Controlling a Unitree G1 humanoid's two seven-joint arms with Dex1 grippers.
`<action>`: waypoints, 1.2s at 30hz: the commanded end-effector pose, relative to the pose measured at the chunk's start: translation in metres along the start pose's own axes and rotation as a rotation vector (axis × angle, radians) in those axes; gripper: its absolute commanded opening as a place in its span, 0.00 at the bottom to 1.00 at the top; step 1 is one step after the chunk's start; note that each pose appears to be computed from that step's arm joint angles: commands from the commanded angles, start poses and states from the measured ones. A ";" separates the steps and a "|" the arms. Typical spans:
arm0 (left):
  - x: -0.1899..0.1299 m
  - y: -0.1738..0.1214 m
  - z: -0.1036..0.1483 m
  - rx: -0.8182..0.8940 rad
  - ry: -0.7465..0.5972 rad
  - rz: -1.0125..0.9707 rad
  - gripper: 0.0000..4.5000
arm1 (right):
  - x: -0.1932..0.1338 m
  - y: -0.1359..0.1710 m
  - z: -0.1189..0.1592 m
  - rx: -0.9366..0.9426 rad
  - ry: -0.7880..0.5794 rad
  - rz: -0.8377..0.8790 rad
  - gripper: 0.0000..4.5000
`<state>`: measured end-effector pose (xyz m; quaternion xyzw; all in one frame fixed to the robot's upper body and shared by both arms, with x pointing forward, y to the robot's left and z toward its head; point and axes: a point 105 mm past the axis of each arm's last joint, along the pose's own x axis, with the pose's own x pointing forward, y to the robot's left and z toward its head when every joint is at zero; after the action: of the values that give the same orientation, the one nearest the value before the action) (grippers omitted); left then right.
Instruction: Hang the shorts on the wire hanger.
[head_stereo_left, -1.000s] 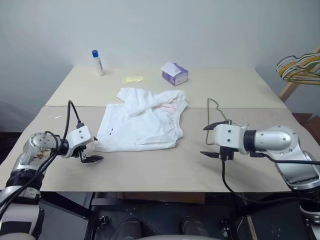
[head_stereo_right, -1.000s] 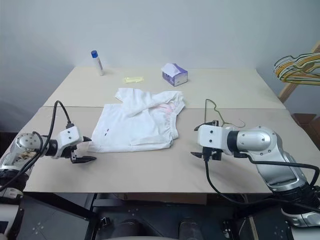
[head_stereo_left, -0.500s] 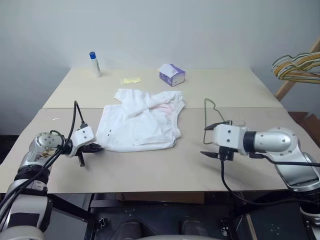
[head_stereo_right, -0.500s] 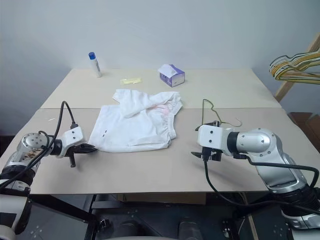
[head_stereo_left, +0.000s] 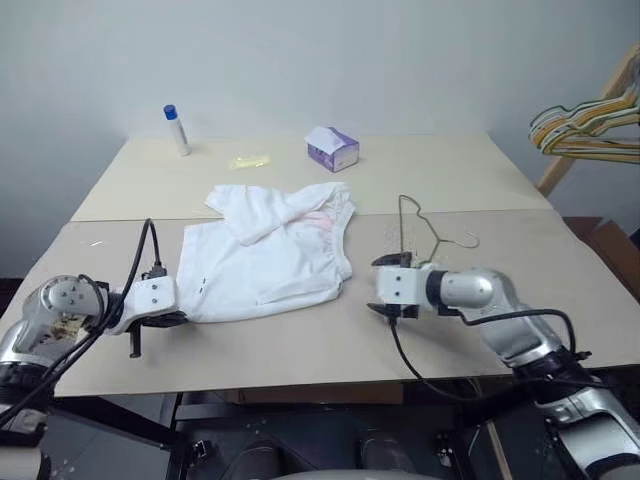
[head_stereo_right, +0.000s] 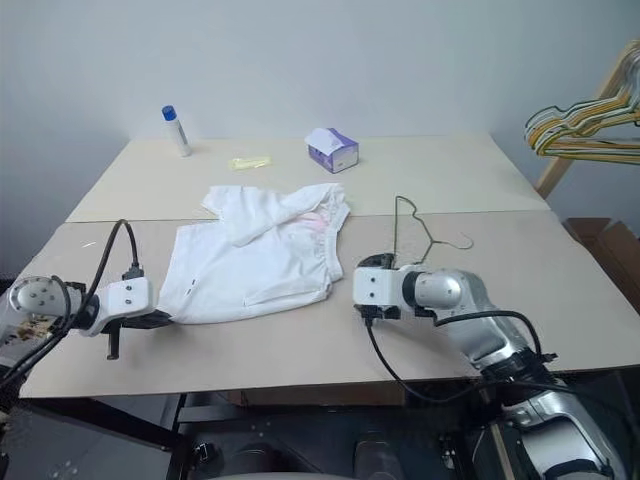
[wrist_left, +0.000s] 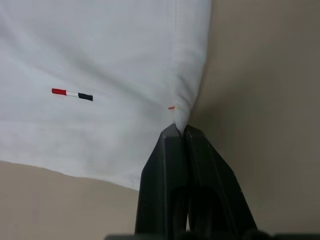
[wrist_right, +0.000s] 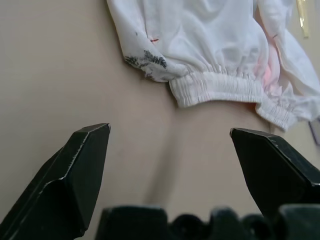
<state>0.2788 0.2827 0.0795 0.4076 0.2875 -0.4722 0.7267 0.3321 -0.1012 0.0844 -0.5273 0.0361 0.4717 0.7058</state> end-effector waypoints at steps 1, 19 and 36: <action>-0.020 0.009 0.011 0.019 -0.008 0.064 0.01 | 0.011 -0.007 0.013 -0.105 -0.054 -0.048 1.00; -0.038 0.006 0.009 0.017 0.031 0.091 0.00 | 0.058 -0.011 0.017 -0.185 -0.098 -0.083 0.57; -0.039 -0.017 0.018 -0.025 -0.048 0.076 0.00 | -0.008 0.001 0.024 -0.289 -0.092 0.029 0.01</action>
<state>0.2494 0.2841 0.0965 0.3773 0.2810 -0.4542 0.7565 0.3209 -0.0903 0.0671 -0.6002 -0.0267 0.5117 0.6142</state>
